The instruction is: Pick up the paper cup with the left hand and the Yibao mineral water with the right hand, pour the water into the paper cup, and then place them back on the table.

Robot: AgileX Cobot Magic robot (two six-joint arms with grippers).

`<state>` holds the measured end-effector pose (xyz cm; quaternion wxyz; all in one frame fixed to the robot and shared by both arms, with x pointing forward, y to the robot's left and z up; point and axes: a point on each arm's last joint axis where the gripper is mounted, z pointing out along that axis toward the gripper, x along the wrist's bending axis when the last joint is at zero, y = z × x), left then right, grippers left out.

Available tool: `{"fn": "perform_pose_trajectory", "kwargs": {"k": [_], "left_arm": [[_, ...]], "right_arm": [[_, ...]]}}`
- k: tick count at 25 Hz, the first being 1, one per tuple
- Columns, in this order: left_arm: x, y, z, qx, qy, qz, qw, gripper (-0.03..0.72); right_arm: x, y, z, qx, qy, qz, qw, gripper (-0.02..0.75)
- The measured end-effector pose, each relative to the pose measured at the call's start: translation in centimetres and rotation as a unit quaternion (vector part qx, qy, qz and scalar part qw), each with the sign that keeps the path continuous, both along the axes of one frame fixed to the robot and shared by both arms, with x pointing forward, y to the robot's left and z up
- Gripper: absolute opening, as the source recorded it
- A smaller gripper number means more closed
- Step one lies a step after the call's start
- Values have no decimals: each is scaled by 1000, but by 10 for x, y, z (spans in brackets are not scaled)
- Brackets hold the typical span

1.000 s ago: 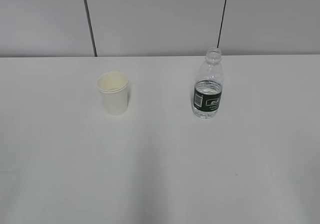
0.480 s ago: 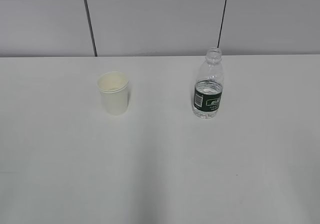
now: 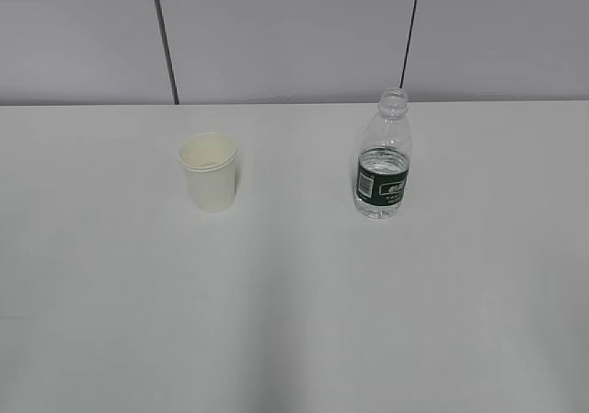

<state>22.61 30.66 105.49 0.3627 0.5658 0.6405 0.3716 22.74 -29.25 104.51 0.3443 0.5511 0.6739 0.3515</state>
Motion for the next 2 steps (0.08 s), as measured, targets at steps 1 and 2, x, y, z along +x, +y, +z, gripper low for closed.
{"fn": "perform_pose_trajectory", "kwargs": {"k": [1,2], "left_arm": [[0,0,0,0,0,0,1000,244],[0,0,0,0,0,0,1000,244]], "right_arm": [[0,0,0,0,0,0,1000,585],[0,0,0,0,0,0,1000,585]]}}
